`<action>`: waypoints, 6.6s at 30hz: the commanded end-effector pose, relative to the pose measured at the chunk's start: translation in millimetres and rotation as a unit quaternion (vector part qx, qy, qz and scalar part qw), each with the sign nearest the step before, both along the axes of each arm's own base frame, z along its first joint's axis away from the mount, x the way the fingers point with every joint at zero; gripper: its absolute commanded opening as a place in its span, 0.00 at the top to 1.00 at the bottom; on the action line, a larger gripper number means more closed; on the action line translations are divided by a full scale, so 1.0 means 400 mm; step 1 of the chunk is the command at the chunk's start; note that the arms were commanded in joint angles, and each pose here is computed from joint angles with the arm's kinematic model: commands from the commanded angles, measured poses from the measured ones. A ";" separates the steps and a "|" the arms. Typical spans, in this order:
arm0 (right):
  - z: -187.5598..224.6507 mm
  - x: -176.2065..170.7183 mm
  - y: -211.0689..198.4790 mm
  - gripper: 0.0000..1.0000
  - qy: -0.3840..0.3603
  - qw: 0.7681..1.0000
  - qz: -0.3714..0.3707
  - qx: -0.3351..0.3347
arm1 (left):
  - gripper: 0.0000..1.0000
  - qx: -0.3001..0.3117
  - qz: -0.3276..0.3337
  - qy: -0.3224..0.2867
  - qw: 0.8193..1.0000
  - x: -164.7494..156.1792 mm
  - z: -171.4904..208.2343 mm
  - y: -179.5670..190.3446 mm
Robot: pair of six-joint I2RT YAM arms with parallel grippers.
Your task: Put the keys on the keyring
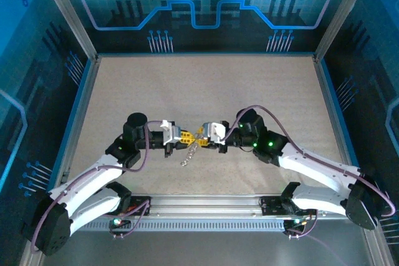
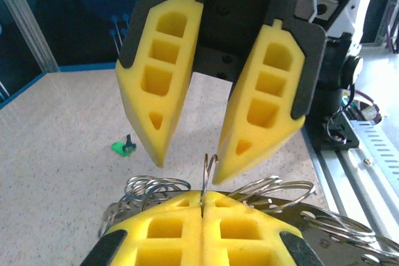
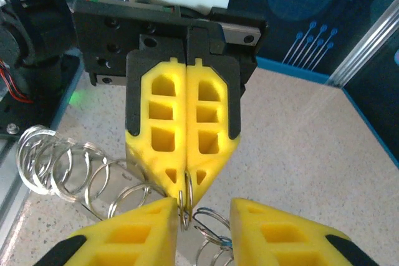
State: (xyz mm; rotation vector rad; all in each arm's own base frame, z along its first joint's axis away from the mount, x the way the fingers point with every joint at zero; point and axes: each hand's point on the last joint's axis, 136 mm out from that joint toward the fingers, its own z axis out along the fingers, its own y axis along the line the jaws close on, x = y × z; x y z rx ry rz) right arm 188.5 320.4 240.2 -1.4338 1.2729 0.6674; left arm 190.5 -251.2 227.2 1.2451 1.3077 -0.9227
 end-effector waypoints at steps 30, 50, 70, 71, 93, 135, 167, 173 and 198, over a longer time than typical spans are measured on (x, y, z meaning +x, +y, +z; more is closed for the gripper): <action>0.069 -0.015 0.005 0.85 0.011 0.997 0.030 0.070 | 1.00 -0.073 -0.054 -0.041 0.995 -0.046 0.091 -0.013; 0.080 -0.040 0.024 0.90 -0.001 0.996 0.047 0.070 | 1.00 -0.055 -0.055 -0.028 0.997 -0.043 0.073 -0.015; 0.030 -0.035 0.026 1.00 -0.003 0.999 0.034 0.005 | 0.86 -0.020 -0.043 -0.001 0.999 -0.031 0.045 -0.015; 0.027 -0.034 0.026 1.00 -0.004 0.999 0.034 0.002 | 0.87 -0.018 -0.044 -0.001 0.999 -0.030 0.043 -0.016; -0.005 0.079 -0.132 0.67 0.044 0.992 -0.101 0.065 | 1.00 0.034 0.030 -0.071 0.996 0.002 0.016 0.013; -0.493 0.392 -0.596 0.70 0.530 0.453 -0.715 -0.046 | 1.00 0.049 -0.012 -0.024 0.998 -0.021 0.005 -0.001; -0.533 0.396 -0.580 0.92 0.474 0.423 -0.764 -0.110 | 1.00 0.062 -0.019 -0.013 0.998 -0.025 -0.018 -0.002; -0.508 0.397 -0.575 1.00 0.450 0.454 -0.760 -0.119 | 1.00 0.061 -0.019 -0.012 0.998 -0.028 -0.015 -0.001; 0.006 0.107 -0.106 1.00 0.117 0.986 -0.119 -0.002 | 1.00 0.058 0.040 -0.064 0.995 0.004 0.016 0.022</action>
